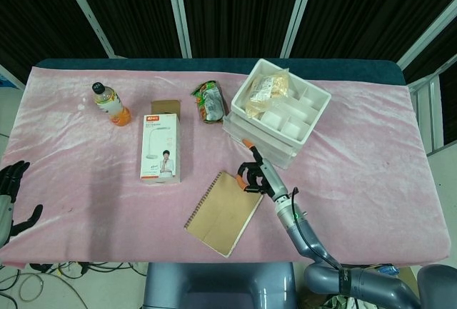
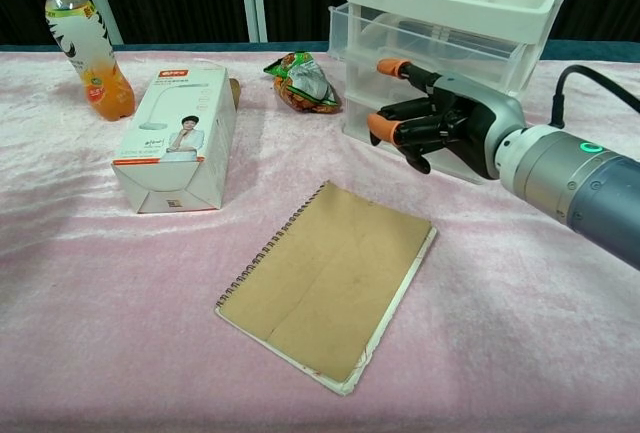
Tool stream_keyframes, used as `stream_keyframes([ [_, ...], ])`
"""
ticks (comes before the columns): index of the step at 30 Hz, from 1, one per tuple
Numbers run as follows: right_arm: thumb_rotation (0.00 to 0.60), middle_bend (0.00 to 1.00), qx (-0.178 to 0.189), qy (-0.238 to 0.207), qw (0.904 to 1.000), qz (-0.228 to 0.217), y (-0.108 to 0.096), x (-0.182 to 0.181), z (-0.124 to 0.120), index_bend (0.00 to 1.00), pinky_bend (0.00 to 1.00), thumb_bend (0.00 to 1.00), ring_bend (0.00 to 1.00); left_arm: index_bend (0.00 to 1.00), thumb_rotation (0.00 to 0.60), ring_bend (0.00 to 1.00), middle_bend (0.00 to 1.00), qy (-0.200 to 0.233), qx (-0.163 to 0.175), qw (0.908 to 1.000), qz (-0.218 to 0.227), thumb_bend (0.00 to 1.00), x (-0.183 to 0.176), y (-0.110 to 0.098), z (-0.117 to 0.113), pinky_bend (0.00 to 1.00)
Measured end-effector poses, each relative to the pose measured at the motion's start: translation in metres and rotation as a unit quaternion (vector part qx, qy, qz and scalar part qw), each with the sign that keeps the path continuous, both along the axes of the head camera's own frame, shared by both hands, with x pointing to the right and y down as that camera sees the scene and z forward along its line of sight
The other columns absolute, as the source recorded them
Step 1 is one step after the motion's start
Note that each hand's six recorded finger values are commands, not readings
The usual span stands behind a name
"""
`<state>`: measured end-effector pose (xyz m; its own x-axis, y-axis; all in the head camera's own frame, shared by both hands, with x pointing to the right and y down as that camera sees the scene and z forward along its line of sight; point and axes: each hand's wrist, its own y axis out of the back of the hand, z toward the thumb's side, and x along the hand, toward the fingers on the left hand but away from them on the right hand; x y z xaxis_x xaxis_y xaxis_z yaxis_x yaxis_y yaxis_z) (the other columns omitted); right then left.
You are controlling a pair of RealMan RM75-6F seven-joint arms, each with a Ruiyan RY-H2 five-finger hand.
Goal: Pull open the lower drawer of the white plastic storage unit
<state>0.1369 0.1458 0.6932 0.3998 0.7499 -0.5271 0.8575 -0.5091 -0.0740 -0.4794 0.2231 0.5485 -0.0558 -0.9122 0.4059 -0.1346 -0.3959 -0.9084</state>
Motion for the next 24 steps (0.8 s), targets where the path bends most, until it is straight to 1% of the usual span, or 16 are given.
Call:
stream_keyframes([
  [8, 0.6, 0.63, 0.004, -0.006, 0.9999, -0.014, 0.013, -0.005, -0.007, 0.05, 0.81, 0.4, 0.79, 0.06, 0.6, 0.05, 0.06, -0.001, -0.002, 1.0, -0.001, 0.34, 0.0, 0.0, 0.0, 0.19],
  [20, 0.6, 0.63, 0.001, -0.011, 0.9996, -0.027, 0.029, -0.012, -0.008, 0.06, 0.81, 0.4, 0.79, 0.06, 0.6, 0.05, 0.06, -0.002, -0.003, 1.0, -0.002, 0.34, -0.001, 0.0, 0.0, 0.19],
  [24, 0.6, 0.63, 0.0, -0.014, 0.9994, -0.033, 0.037, -0.015, -0.01, 0.06, 0.81, 0.4, 0.79, 0.06, 0.6, 0.05, 0.06, -0.002, -0.004, 1.0, -0.003, 0.34, -0.001, 0.0, 0.0, 0.19],
])
